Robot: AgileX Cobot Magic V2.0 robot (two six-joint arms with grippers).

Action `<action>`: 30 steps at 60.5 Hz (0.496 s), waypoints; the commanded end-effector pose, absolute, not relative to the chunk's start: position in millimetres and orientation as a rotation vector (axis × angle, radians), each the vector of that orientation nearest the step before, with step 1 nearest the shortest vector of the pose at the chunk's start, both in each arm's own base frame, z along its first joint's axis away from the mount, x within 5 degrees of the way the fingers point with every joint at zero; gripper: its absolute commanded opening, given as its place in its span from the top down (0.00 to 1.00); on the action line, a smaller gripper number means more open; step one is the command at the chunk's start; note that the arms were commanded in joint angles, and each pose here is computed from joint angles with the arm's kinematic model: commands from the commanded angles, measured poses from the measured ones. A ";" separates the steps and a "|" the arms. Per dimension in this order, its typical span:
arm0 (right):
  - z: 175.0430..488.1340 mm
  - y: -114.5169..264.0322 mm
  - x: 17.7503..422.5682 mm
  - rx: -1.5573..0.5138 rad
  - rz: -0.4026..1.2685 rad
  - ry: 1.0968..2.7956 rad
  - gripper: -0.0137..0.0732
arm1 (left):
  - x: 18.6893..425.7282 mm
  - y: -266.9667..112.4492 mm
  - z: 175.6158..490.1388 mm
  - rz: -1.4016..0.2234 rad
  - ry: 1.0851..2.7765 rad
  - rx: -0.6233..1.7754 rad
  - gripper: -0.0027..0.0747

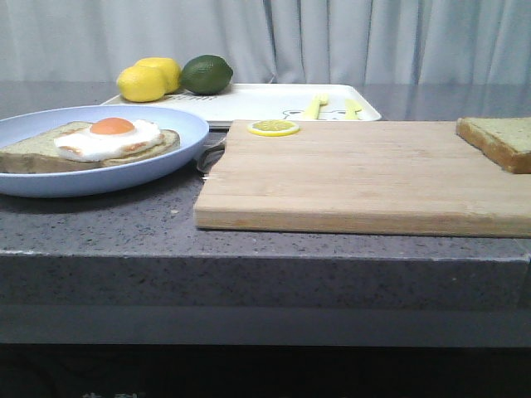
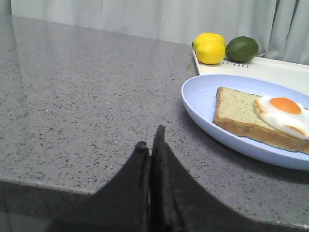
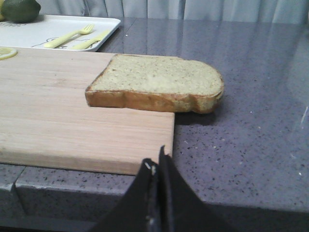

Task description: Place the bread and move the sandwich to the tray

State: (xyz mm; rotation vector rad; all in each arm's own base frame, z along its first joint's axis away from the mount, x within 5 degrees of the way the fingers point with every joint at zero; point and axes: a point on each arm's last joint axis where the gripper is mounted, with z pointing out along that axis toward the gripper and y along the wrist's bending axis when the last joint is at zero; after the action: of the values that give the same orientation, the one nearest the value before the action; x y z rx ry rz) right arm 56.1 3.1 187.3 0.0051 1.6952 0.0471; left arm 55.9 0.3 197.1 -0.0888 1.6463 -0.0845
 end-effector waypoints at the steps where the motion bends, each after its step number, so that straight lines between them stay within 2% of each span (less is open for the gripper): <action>1: 196.2 1.4 55.1 0.026 0.036 1.596 0.93 | 55.0 -0.1 201.7 -0.102 1.556 -0.094 0.99; 23: 198.4 0.9 55.1 0.030 0.033 1.572 0.93 | 55.0 -0.1 202.0 -0.102 1.552 -0.093 0.99; 30: 201.3 0.3 55.0 0.035 0.029 1.543 0.93 | 54.8 -0.3 206.2 -0.104 1.506 -0.087 0.99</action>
State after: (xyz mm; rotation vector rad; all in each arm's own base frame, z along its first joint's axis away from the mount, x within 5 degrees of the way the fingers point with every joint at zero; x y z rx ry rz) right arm 56.3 2.8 188.9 0.0080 1.6778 0.0441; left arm 56.0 0.2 197.7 -0.0881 1.6398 -0.0850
